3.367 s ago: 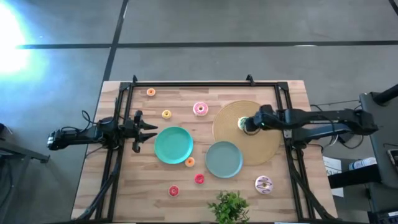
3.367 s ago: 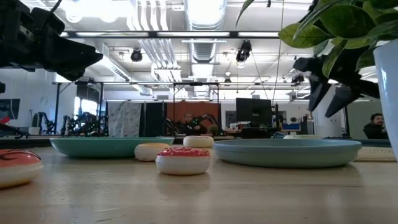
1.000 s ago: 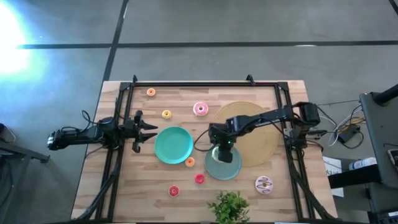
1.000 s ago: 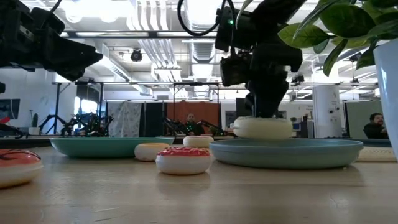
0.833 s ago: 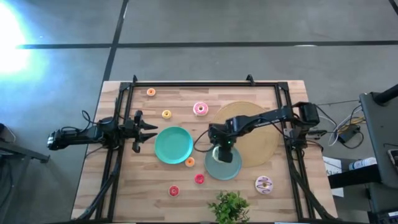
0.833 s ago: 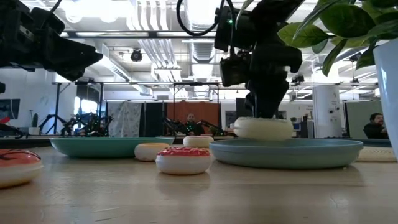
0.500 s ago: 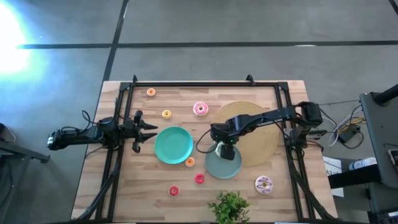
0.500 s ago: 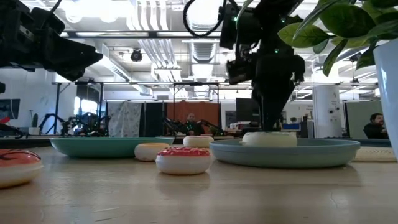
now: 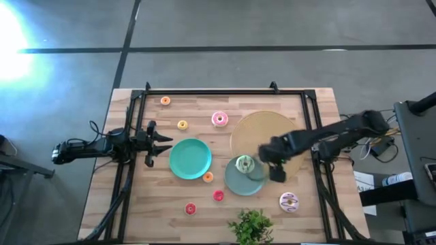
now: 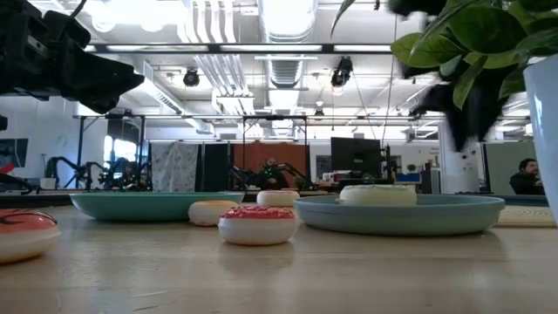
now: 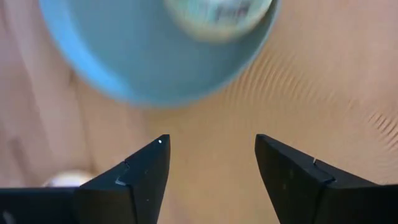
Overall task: Pick & Place donuts
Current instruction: Put the large purple donut on the blue plate
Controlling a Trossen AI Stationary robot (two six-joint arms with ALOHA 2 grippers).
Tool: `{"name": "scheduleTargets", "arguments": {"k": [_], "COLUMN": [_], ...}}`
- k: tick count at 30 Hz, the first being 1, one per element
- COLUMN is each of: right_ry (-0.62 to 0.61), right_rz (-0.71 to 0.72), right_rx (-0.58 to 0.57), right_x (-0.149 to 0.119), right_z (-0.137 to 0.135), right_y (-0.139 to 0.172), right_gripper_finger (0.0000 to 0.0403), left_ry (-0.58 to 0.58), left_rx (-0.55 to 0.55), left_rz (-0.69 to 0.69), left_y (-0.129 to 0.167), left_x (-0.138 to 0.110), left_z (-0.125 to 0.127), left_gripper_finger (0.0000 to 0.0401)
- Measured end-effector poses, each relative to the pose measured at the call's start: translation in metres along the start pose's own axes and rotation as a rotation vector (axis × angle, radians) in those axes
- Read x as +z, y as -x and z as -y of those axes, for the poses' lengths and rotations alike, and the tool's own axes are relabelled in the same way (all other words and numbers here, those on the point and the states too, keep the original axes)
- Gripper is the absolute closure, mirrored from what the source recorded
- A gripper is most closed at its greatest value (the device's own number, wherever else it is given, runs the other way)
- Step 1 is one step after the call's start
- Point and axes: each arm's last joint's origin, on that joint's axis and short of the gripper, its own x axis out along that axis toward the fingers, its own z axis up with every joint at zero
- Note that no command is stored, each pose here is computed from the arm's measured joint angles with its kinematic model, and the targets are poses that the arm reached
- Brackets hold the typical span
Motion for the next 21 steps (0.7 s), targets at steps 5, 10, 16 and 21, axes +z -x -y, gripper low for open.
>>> {"name": "scheduleTargets", "arguments": {"k": [5,10,16,21], "right_ry": [0.047,0.061,0.077,0.119], "right_rz": [-0.082,-0.159,-0.183,-0.162], "right_rx": [0.108,0.119,0.113,0.155], "right_x": [-0.045,-0.068,-0.073,-0.072], "right_z": [-0.025,-0.043,-0.059,-0.074], "right_y": [-0.011,-0.024,-0.037,-0.050], "right_gripper_finger": [0.0177,0.0175,0.0168,0.0160], "left_ry": [0.000,0.000,0.000,0.000], "left_rx": [0.001,0.002,0.002,0.002], "left_rz": [-0.003,-0.003,-0.004,-0.005], "left_y": [0.000,0.000,0.000,0.000], "left_x": [0.000,0.000,0.000,0.000], "left_z": [0.000,0.000,0.000,0.000], "left_gripper_finger": [0.0291,0.0291,0.0291,0.0291]}}
